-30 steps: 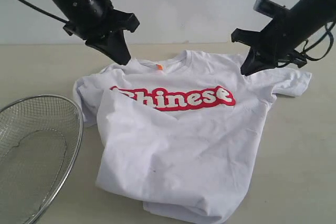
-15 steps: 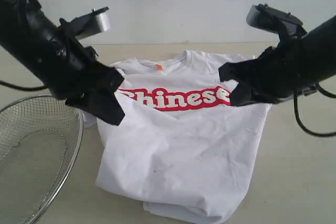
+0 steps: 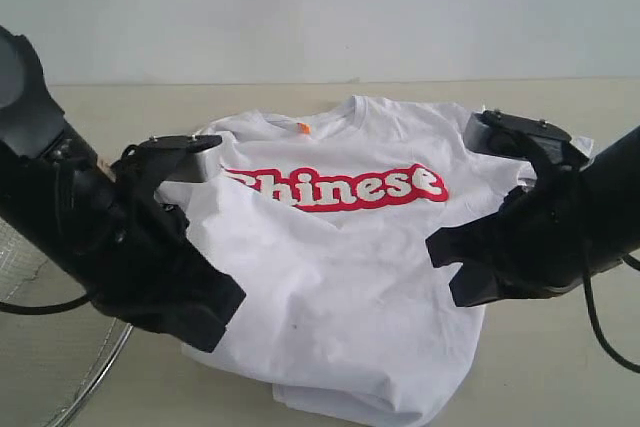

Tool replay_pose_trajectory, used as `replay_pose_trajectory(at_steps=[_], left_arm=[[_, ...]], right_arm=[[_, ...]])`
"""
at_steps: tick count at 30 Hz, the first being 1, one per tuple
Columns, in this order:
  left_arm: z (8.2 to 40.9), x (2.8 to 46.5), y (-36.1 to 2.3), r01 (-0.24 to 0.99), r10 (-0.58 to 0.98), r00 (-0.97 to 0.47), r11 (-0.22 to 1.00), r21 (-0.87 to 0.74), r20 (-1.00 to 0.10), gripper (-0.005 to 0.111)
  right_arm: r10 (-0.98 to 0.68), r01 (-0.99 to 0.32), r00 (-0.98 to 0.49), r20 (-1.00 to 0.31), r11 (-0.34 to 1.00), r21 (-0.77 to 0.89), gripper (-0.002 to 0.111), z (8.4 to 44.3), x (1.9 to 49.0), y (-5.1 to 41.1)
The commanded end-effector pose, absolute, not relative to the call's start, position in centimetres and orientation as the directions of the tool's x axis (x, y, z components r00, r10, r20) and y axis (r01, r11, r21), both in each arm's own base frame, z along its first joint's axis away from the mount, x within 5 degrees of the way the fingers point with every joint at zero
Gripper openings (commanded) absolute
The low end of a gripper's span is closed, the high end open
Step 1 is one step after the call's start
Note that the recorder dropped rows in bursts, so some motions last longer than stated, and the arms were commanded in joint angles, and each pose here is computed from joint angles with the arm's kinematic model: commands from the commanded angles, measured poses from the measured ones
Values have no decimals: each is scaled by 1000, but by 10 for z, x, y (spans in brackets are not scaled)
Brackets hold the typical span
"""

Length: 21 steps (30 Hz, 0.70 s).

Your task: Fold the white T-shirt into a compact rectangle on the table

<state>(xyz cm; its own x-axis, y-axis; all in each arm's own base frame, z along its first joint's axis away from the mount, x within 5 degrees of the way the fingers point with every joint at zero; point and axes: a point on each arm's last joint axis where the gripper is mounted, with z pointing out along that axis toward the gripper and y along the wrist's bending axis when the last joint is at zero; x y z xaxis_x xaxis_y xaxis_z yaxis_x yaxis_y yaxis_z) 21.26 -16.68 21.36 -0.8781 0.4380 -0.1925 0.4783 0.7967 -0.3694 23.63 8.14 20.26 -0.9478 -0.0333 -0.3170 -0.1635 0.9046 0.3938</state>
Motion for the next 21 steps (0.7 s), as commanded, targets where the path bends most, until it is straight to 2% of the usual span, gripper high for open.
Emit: replay_pose_trajectory(at_steps=[1,10,14,16,17,18,19,20,21], left_arm=[[216,202,-166,456,395,-888,824,-337,-234,5],[225,178,-157,479,377,-866,814,-329,-328,5],[232,178,-142,455,365,-862,863,-220,-353,5],[232,185,-121,382,338,-877,922,-68,-341,5],[232,190,-100,304,308,-903,951,60,-301,10],[231,192,-91,273,293,-913,956,111,-284,15],[233,196,-70,180,235,-935,960,214,-266,31],[234,198,-62,136,200,-943,961,243,-265,41],[234,203,-46,52,126,-952,965,256,-280,56]], right_arm=[[-46,-183,-940,-338,904,386,0,204,235,81],[-56,-197,-933,-355,906,375,0,204,236,81],[-55,-196,-933,-357,906,374,0,204,236,81],[-56,-197,-933,-354,906,375,0,204,236,81],[-57,-197,-934,-353,906,376,0,204,236,81],[-58,-197,-935,-351,905,376,0,204,236,81],[-59,-197,-935,-349,905,377,0,204,236,81],[-59,-197,-935,-349,905,377,0,204,236,81],[-59,-197,-935,-349,905,377,0,204,236,81]])
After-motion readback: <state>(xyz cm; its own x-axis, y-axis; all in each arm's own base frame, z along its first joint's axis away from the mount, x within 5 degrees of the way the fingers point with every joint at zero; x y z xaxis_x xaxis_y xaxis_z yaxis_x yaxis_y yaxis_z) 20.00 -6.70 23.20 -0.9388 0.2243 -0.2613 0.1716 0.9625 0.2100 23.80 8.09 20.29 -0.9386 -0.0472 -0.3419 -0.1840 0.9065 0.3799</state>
